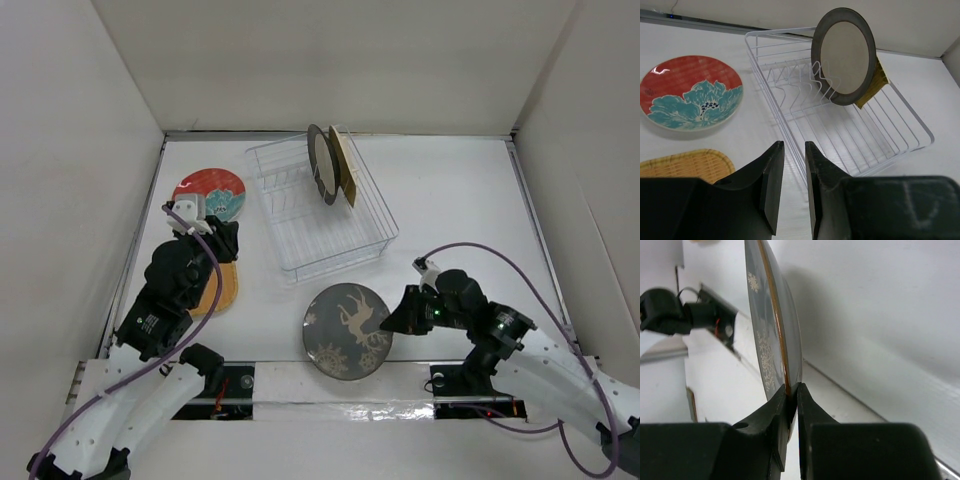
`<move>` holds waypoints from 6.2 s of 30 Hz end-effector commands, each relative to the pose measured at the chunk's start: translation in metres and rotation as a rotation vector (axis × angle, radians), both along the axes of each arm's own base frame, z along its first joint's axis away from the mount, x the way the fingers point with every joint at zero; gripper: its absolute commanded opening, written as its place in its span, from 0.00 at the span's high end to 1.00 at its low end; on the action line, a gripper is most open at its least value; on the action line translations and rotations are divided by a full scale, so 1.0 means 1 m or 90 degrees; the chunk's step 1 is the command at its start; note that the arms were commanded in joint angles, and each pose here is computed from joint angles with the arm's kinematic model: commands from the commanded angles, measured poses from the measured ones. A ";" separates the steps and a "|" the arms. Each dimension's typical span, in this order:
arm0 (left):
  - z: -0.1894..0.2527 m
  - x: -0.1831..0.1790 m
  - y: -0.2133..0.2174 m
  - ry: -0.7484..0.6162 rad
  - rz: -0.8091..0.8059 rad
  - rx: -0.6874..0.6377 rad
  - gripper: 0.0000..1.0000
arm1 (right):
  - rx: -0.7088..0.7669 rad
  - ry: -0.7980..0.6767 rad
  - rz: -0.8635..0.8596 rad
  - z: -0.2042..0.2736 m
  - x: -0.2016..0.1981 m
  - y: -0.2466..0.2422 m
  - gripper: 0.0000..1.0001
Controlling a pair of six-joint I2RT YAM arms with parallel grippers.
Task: Load the plates into the dish rack
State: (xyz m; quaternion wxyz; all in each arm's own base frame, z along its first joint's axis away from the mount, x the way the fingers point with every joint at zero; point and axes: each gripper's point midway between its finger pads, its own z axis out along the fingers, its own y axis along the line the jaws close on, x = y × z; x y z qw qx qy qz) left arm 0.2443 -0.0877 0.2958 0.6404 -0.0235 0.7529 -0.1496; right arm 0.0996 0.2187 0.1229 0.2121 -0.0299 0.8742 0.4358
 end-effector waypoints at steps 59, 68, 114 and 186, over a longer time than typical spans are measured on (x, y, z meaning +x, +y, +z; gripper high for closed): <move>0.005 -0.010 0.006 -0.033 0.010 -0.035 0.79 | -0.567 -0.741 -0.453 0.286 0.383 0.113 1.00; 0.005 -0.010 0.006 -0.035 0.008 -0.035 0.79 | -0.613 -0.789 -0.398 0.269 0.392 0.134 1.00; 0.062 -0.024 0.049 -0.116 0.126 -0.078 0.89 | -0.007 -0.457 -0.090 0.196 0.164 0.245 1.00; 0.134 -0.080 0.078 -0.222 0.115 -0.126 0.81 | 0.162 -0.411 -0.283 0.187 0.126 0.297 1.00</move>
